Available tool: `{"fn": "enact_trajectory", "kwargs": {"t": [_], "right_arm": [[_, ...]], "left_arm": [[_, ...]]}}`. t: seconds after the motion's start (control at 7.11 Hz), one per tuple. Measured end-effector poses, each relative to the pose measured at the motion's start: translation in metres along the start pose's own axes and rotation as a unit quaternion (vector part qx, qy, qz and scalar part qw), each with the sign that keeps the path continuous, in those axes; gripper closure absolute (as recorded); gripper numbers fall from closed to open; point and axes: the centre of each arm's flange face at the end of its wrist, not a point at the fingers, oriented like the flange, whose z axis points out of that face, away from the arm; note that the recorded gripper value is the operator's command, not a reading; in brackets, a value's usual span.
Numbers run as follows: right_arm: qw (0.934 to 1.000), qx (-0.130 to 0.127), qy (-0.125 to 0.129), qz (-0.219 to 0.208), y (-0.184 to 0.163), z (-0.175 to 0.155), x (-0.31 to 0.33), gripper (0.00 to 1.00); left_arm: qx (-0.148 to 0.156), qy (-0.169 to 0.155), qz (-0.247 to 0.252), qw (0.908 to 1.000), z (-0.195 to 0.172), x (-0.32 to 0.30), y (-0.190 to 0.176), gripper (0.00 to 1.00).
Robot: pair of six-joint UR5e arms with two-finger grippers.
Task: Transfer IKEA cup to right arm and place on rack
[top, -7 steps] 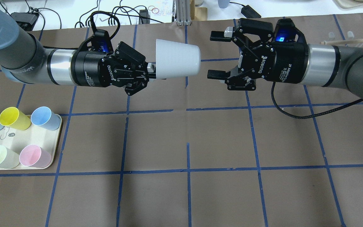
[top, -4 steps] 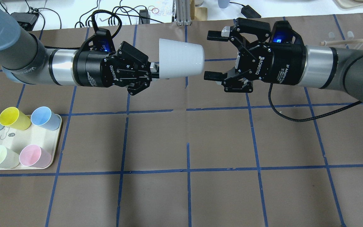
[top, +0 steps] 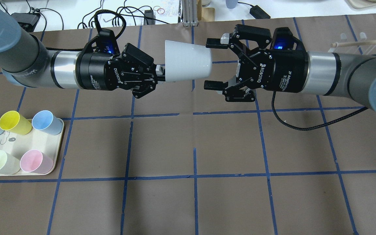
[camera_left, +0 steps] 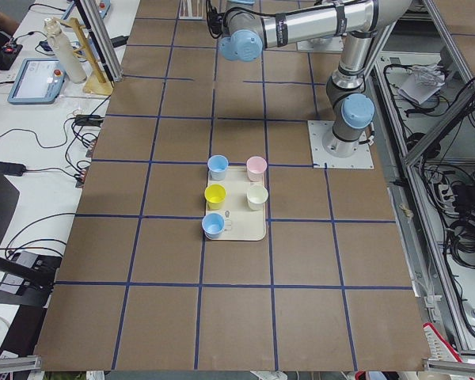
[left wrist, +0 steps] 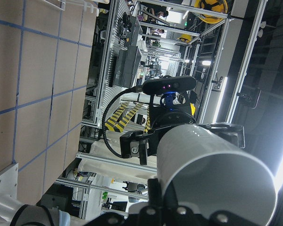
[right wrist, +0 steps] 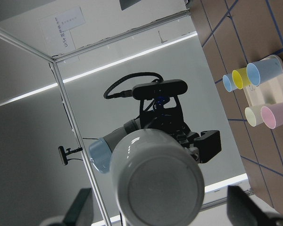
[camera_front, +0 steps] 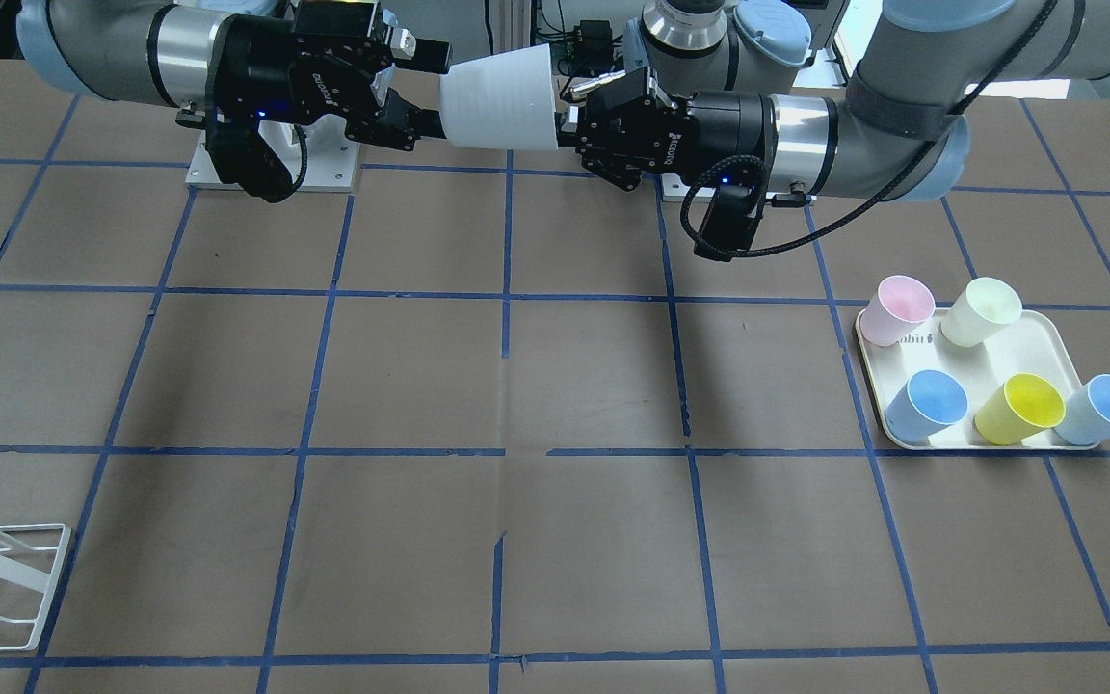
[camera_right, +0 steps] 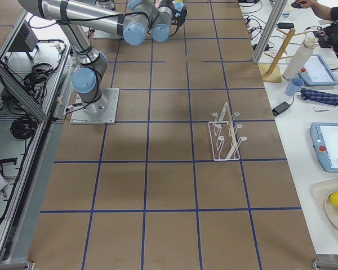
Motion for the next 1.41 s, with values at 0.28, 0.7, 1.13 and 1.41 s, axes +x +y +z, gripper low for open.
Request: {"fn": "enact_trajectory", "kwargs": {"t": [0.28,0.7,1.13,1.41], "right_arm": [[0.9998,-0.003,0.003,0.020,0.0015,0.0018,-0.0027,0.26],[0.9996,-0.004,0.004,0.028,0.0008,0.0020,-0.0041,0.56],[0.9996,-0.003,0.004,0.027,0.0007,0.0014,-0.0048,0.77],[0.9997,-0.001,0.008,0.023,-0.0012,-0.0026,-0.0091,0.79]], "left_arm": [[0.000,0.000,0.001,1.0000,0.0004,0.0010,0.0010,1.00],[0.001,0.000,0.001,1.0000,0.0000,0.0012,0.0011,1.00],[0.000,0.000,-0.001,1.0000,0.0002,0.0015,0.0003,0.22],[0.001,-0.001,-0.001,1.0000,-0.0003,0.0033,0.0003,0.04]]}}
